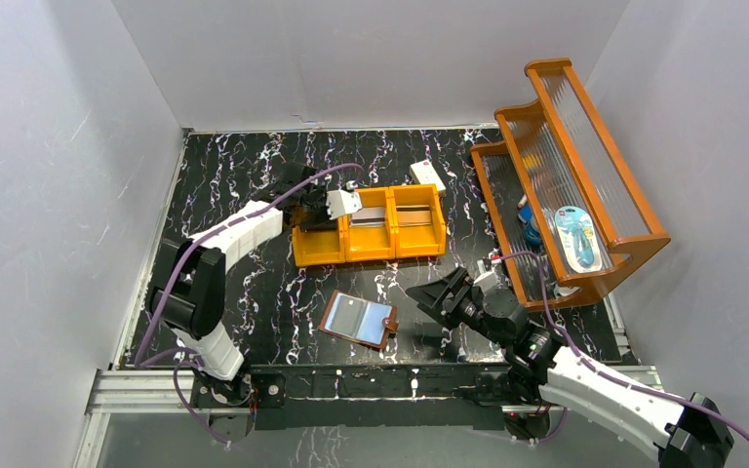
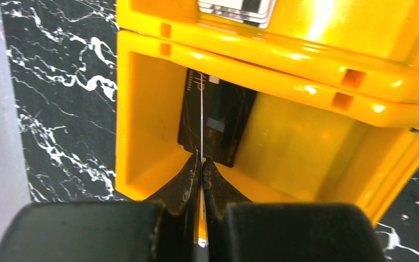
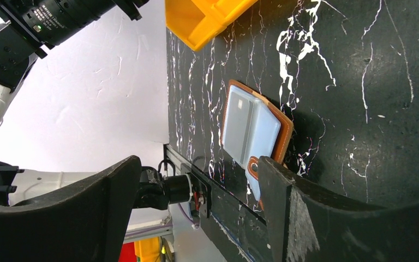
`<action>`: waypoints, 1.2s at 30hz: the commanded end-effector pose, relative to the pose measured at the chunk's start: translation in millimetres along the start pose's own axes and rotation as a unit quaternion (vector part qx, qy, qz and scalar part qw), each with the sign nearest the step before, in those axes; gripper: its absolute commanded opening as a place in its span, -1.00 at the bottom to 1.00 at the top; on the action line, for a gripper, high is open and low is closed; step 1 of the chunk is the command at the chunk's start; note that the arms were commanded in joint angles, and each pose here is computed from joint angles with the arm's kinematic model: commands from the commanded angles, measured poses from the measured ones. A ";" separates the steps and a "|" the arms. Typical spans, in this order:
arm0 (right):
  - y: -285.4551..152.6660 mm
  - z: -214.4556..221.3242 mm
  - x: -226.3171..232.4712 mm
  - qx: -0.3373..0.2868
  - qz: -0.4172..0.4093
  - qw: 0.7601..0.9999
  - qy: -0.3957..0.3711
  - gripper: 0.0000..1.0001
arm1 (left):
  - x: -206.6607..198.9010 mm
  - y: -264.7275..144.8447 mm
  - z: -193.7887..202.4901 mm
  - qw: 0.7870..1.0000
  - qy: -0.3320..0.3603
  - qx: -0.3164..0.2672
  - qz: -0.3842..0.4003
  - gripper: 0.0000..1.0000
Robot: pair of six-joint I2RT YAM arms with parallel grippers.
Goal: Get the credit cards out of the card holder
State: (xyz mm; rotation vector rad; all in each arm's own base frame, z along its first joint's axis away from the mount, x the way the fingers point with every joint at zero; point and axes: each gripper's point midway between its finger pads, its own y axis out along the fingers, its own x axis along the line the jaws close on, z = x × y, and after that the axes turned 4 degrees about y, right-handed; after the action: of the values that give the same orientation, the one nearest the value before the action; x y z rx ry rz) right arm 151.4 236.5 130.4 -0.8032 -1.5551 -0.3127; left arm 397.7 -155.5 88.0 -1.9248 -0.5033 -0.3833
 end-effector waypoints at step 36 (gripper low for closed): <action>-9.6 -12.7 1.9 -0.033 -0.004 0.999 0.022 0.80 | -1.7 18.8 -1.4 0.997 -0.026 -0.037 -0.060 -0.37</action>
State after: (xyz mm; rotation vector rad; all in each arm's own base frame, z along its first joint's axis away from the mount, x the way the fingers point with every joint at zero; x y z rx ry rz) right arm 150.6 225.2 131.4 -0.8301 -1.5154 -0.3466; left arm 397.4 -152.9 37.7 -1.9095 -0.5493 -0.4070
